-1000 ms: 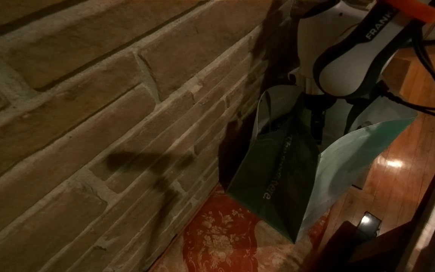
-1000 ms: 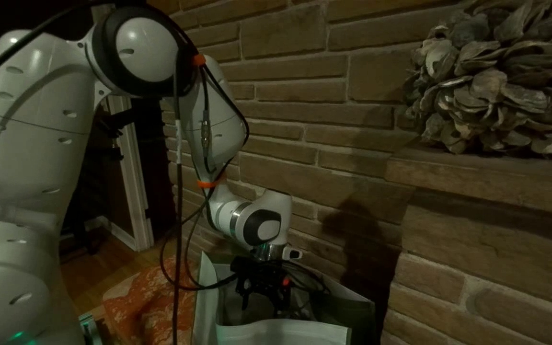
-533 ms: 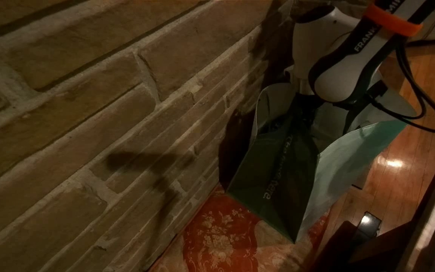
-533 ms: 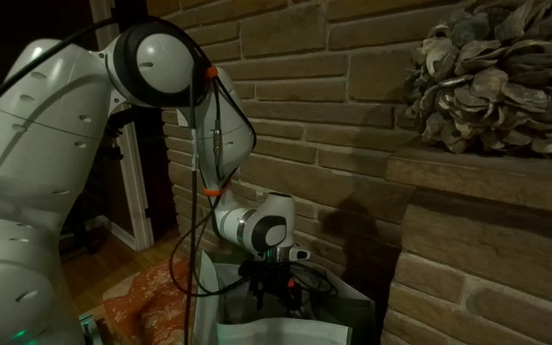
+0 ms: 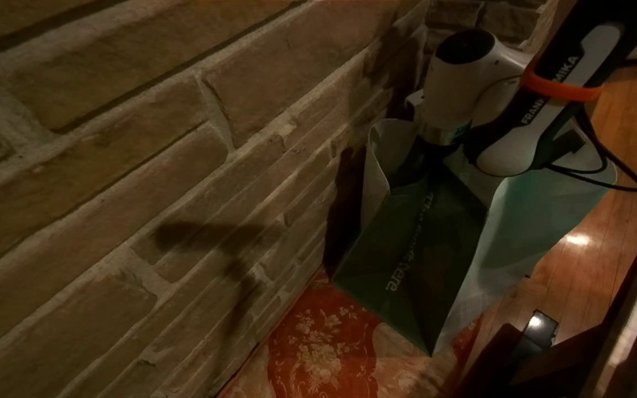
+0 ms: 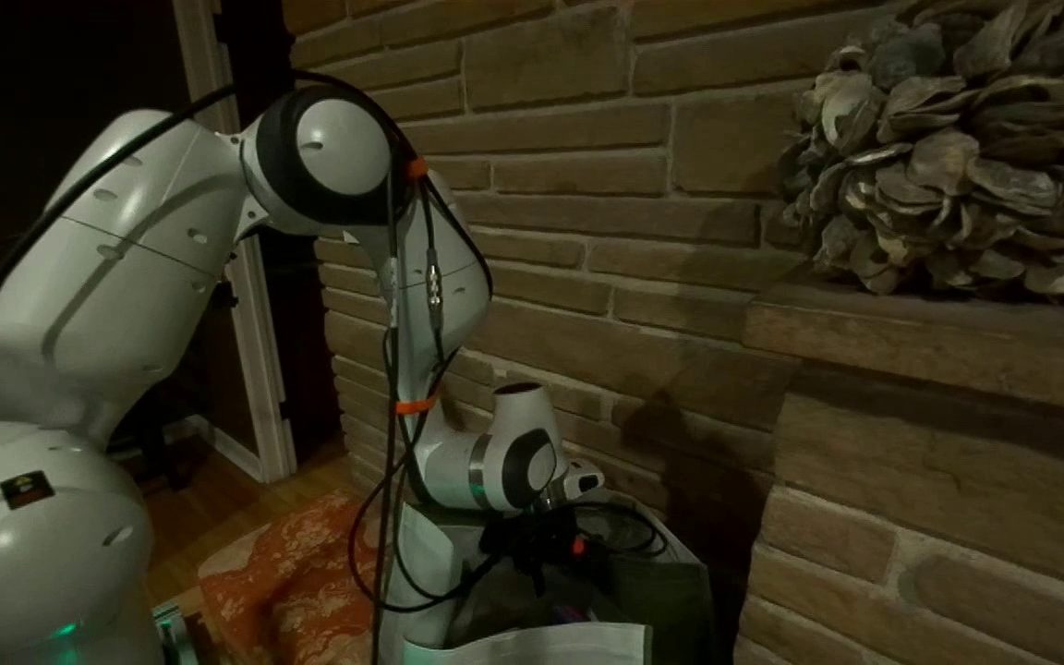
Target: Remove the box from the bag
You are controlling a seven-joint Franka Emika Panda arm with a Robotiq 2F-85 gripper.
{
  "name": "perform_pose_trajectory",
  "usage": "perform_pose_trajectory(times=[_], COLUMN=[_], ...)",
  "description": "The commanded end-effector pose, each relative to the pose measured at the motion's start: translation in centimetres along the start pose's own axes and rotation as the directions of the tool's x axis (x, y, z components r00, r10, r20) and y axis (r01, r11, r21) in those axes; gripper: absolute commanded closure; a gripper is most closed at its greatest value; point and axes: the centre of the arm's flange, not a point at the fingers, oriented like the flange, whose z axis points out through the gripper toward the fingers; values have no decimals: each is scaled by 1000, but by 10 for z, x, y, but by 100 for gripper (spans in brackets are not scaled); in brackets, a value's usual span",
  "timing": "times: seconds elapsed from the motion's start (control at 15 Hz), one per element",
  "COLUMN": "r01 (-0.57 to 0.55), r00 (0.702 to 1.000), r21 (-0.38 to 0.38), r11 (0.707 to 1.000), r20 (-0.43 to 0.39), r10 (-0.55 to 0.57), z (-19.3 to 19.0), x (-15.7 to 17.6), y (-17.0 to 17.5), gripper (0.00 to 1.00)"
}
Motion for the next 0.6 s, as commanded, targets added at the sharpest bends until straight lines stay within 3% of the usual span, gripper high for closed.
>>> perform_pose_trajectory(times=[0.0,0.27,0.53], r01=[11,24,159], r00=[1000,1000,986], r21=[-9,-17,-21], r11=[1000,1000,987], r20=[-12,-19,-45], r10=[-11,-24,-159], z=[1,2,24], x=[3,7,16], y=[-2,-4,-26], gripper=[0,0,0])
